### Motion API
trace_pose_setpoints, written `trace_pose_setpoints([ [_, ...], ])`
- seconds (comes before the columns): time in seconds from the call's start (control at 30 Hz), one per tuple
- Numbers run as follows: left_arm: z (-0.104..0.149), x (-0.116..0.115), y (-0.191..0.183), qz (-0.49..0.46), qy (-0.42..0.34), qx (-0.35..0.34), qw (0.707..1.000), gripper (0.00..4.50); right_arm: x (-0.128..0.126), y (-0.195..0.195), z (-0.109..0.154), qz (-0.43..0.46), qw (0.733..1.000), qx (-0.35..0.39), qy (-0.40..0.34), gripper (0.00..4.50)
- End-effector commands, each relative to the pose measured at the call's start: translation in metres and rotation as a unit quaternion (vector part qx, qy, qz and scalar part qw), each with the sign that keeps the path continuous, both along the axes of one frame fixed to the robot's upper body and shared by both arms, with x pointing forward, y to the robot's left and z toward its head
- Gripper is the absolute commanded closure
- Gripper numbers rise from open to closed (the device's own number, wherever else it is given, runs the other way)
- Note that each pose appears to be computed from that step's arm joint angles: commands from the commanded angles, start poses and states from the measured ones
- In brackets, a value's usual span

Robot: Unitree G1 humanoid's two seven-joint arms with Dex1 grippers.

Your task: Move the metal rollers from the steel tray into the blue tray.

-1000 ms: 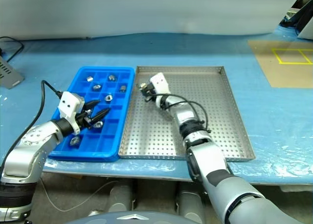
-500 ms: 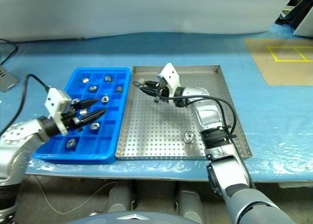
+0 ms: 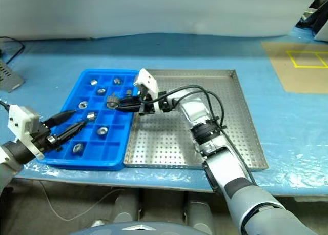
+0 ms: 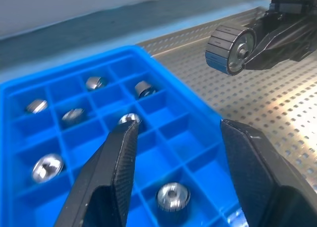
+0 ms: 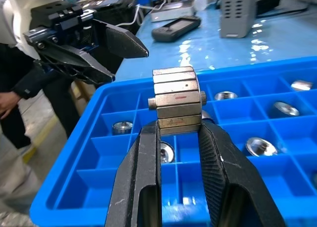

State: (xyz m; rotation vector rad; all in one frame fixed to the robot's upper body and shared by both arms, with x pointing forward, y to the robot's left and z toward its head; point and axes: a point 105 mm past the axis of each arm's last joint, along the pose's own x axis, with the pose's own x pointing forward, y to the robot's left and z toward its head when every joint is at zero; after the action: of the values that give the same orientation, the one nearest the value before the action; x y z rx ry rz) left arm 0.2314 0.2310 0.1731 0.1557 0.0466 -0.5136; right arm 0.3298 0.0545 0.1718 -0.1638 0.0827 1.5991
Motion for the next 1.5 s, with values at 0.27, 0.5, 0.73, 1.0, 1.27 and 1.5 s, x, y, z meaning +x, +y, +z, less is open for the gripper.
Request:
trace_pose_setpoints([
  [0.27, 0.008, -0.02, 0.001, 0.062, -0.027, 0.012, 0.998, 1.72, 0.014, 0.009, -0.017, 0.001, 0.999, -0.038, -0.04, 3.85],
  [0.5, 0.008, -0.008, -0.003, 0.052, -0.029, 0.011, 0.998, 1.72, 0.033, -0.01, -0.032, -0.057, 0.995, -0.065, -0.054, 3.85],
  [0.73, 0.007, 0.004, -0.009, 0.026, -0.024, 0.013, 0.999, 1.72, 0.034, -0.022, -0.035, -0.072, 0.994, -0.06, -0.049, 3.85],
  [1.0, 0.007, 0.013, -0.011, 0.005, -0.022, 0.017, 1.0, 1.72, 0.033, -0.025, -0.034, -0.088, 0.994, -0.049, -0.035, 2.19],
  [1.27, 0.006, 0.023, -0.019, -0.03, -0.019, 0.013, 0.999, 1.72, 0.036, -0.048, -0.015, -0.124, 0.992, -0.015, -0.032, 2.19],
  [1.5, 0.001, 0.05, -0.051, -0.127, -0.009, -0.002, 0.992, 1.72, 0.011, -0.115, 0.0, -0.145, 0.989, -0.023, -0.008, 2.19],
])
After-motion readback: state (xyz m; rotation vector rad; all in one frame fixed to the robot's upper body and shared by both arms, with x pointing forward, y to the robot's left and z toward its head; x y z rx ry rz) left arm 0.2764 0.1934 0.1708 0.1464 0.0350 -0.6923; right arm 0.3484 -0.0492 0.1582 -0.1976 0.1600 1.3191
